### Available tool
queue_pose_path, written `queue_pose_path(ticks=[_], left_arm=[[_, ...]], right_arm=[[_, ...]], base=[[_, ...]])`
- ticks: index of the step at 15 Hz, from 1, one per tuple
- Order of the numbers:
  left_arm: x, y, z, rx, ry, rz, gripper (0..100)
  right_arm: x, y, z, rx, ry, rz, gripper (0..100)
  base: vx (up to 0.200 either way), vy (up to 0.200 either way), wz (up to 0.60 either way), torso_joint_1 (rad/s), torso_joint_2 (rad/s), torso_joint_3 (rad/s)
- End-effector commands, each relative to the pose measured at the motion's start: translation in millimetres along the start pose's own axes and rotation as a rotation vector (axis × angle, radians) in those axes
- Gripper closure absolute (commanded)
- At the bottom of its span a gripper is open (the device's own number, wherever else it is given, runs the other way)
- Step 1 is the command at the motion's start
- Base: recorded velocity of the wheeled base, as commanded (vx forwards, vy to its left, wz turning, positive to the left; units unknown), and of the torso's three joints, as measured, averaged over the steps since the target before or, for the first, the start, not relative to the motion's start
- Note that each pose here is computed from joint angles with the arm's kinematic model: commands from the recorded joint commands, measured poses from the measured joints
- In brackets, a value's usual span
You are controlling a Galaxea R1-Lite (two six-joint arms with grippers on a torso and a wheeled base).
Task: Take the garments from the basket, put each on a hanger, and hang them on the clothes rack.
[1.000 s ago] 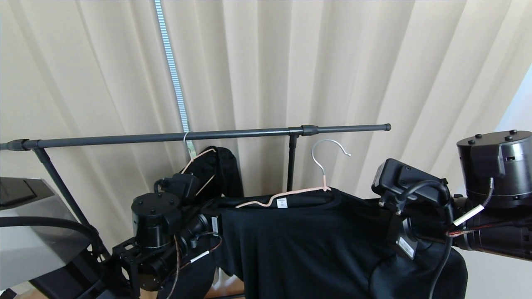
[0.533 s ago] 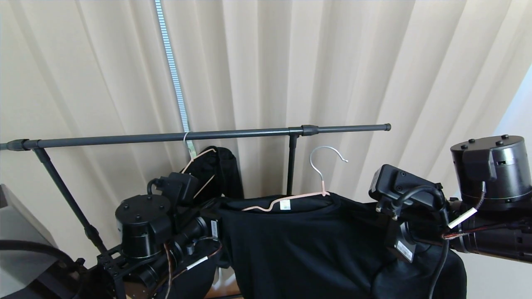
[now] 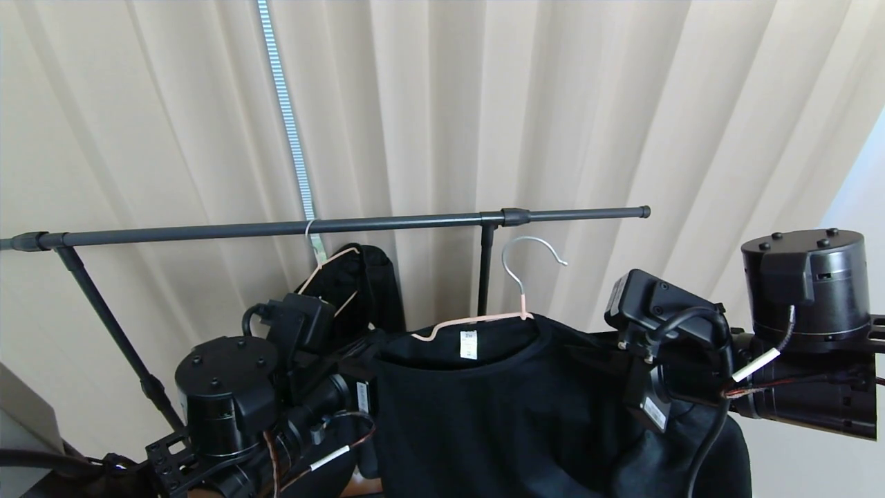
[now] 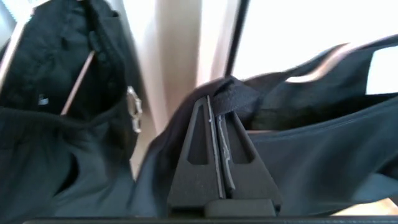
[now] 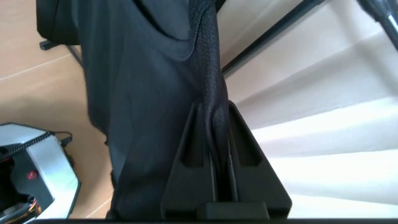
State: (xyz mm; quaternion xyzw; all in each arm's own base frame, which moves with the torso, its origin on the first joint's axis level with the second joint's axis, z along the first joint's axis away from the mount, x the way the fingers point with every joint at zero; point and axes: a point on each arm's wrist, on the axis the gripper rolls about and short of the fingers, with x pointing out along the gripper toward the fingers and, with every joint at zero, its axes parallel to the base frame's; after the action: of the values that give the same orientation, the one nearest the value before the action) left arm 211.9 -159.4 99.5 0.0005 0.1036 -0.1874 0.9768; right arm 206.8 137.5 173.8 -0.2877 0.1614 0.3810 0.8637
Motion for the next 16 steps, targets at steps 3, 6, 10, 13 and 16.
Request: queue_pose_path(ticks=[3,6,10,13,16], left_arm=[[-2.9,-1.6,0.7,0.000,-0.003,-0.008,100],[-7.0,-7.6,2.4,0.001,-0.011,-0.033,100],[-19.6,-16.5,8.5,0.001,-0.038,-0.081,100],[-27.8,-23.1,11.2,0.002,-0.051,-0.118,100],[-35.3,-31.5,11.3,0.008,-0.055,-0.161,100]], right_arm=[[6.6,3.9,-1.3,0.006,-0.010,0.018,100],[9.0,6.1,-2.7,0.010,-0.033,0.083,100],[23.1,12.6,-5.9,0.034,-0.060,0.091,100],[36.0,14.5,-10.8,0.061,-0.072,0.108,100],[40.8,23.8,-7.7,0.075,-0.083,0.154,100]], base=[[0.000,0.000,0.00,0.000,0.00,0.000],[0.000,0.000,0.00,0.000,0.00,0.000],[0.000,0.000,0.00,0.000,0.00,0.000],[0.000,0.000,0.00,0.000,0.00,0.000],[0.000,0.000,0.00,0.000,0.00,0.000]])
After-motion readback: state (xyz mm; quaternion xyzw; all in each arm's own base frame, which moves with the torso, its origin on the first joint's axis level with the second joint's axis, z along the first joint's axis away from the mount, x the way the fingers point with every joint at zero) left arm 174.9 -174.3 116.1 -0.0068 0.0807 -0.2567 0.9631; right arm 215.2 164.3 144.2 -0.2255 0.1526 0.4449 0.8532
